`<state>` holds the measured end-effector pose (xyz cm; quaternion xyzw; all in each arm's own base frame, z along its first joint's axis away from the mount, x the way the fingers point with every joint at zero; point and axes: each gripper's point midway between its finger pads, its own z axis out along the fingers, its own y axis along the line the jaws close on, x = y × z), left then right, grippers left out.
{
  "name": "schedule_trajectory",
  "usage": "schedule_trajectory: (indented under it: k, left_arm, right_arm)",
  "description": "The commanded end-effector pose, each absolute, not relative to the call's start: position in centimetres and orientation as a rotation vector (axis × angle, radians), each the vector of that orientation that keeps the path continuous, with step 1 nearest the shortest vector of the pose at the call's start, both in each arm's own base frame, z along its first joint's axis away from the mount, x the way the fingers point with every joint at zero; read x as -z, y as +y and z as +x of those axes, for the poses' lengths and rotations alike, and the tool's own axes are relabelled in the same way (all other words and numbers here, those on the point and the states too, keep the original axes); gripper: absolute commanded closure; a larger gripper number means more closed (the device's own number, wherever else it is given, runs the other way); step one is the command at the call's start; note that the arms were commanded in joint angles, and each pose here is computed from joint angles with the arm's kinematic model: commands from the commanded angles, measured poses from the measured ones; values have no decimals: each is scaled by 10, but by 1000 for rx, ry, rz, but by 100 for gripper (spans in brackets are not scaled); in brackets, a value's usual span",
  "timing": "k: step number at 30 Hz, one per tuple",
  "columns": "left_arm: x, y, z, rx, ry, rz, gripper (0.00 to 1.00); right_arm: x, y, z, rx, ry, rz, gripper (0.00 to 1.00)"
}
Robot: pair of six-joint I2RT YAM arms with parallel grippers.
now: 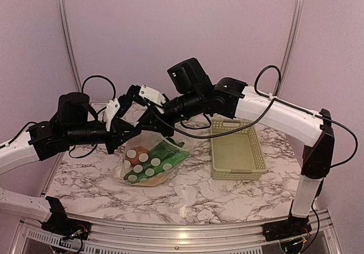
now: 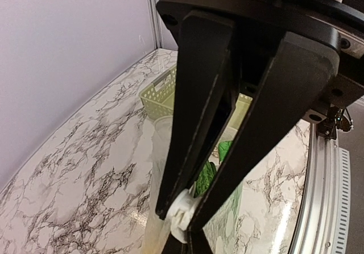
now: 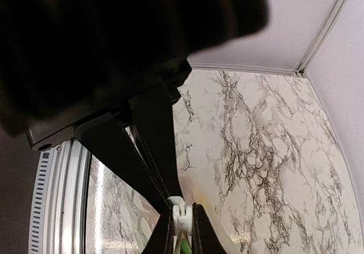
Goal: Place the food in the zip-top bag and seal the zipper
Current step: Hold the zipper food storage bag, then zip the zipper on the zipper food storage bag.
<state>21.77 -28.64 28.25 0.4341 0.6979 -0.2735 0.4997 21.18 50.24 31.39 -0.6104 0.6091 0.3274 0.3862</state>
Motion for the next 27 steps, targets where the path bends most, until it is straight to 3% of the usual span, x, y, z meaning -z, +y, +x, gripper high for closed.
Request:
schedule_trajectory:
  k: [1,12,27]
  left_arm:
    - [-310,-289,228,635,1608,992,100]
    - [-305,-272,235,521,1633,966,100]
    - [-305,-243,246,433,1661,906,100]
  right_arm:
    - [-322,506,209,-838,1538,-1549,90]
    - [-292,462,260,-780,1777,-1477,91]
    - [-255,382,292,-528,1938,-1433,92]
